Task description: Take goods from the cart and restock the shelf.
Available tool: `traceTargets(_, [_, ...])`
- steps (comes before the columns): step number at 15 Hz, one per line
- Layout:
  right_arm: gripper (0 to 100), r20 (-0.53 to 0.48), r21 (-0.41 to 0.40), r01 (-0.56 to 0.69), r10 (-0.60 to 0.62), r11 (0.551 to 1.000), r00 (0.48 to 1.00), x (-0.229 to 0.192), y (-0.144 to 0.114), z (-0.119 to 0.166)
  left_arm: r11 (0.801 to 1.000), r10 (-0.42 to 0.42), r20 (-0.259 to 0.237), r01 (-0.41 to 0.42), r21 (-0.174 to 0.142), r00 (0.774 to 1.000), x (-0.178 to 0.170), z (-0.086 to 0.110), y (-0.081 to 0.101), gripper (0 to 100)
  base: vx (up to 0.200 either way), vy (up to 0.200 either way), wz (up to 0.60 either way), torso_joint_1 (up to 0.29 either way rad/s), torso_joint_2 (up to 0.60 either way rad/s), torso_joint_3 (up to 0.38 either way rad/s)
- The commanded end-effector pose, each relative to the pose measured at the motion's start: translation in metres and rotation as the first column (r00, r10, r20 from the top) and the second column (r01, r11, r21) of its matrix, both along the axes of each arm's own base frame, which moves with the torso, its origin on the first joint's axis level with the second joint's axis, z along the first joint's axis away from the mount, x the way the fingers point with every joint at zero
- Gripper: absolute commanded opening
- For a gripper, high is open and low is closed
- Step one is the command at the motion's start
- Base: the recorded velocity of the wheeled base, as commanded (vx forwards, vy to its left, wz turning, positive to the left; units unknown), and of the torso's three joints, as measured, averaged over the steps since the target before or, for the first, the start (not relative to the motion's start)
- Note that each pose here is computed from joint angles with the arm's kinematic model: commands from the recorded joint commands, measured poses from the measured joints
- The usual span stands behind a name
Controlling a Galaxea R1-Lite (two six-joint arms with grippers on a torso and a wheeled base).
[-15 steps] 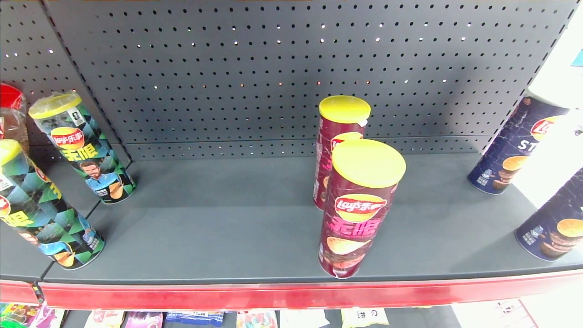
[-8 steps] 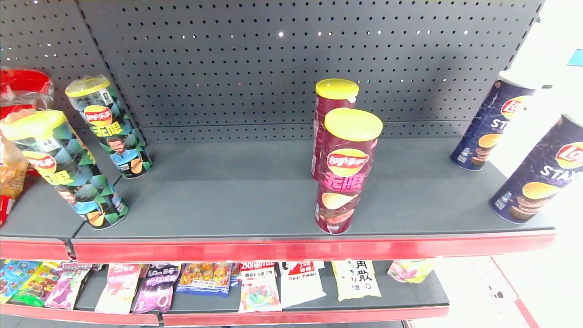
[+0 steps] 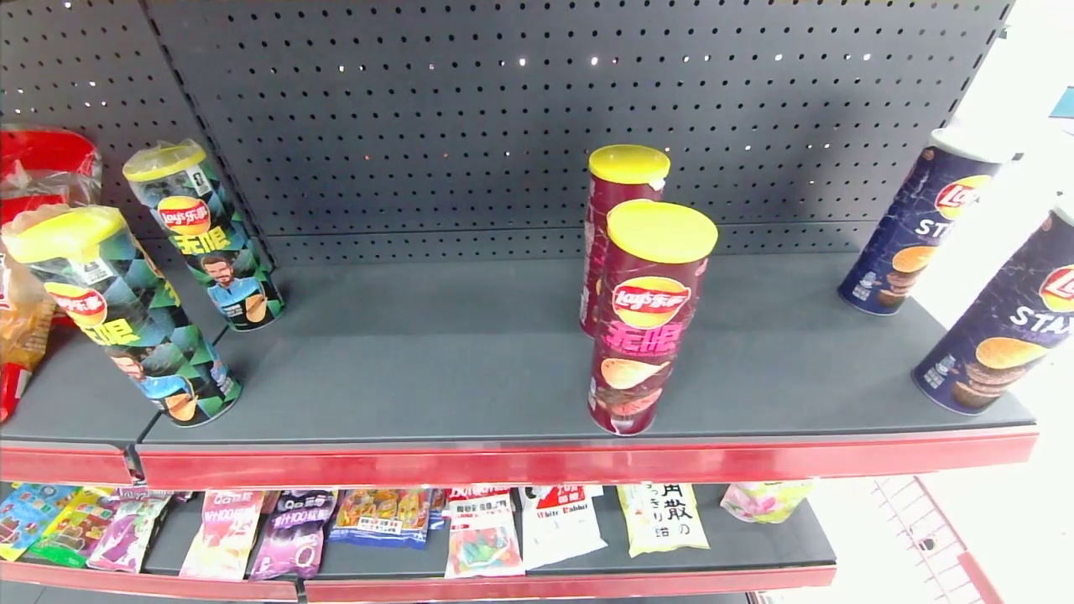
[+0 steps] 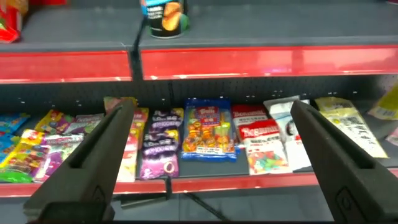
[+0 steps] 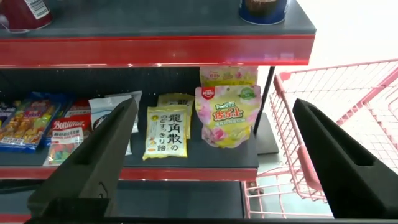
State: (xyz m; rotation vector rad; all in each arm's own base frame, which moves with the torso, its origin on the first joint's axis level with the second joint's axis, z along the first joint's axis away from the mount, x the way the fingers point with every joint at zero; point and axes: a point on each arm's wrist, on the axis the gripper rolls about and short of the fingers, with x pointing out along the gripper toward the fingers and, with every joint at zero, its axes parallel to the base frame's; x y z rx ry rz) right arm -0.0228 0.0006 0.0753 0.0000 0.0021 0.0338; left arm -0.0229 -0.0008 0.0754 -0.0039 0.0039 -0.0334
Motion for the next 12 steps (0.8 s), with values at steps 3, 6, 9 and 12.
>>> traceTargets(3, [100,0.002,0.0,0.0,0.0,1.0,1.0,0.0,0.0,0.0002,1.0,0.0,-0.001,0.0,-0.001,1.0,0.0,-0.0002,0.0,100,0.0,0.0,0.0,0.0,0.0,0.0])
traceTargets(6, [100,0.002,0.002,0.0,0.0,1.0,1.0,0.0,0.0,0.0002,1.0,0.0,-0.001,0.0,-0.001,1.0,0.0,-0.0002,0.0,100,0.0,0.0,0.0,0.0,0.0,0.0])
traceTargets(9, [100,0.002,0.003,0.002,-0.002,1.0,1.0,0.0,0.0,0.0002,1.0,0.0,-0.001,0.0,-0.001,1.0,0.0,-0.0002,0.0,100,0.0,0.0,0.0,0.0,0.0,0.0])
traceTargets(12, [100,0.002,0.003,0.002,-0.002,1.0,1.0,0.0,0.0,0.0002,1.0,0.0,-0.001,0.0,-0.001,1.0,0.0,-0.0002,0.0,100,0.0,0.0,0.0,0.0,0.0,0.0])
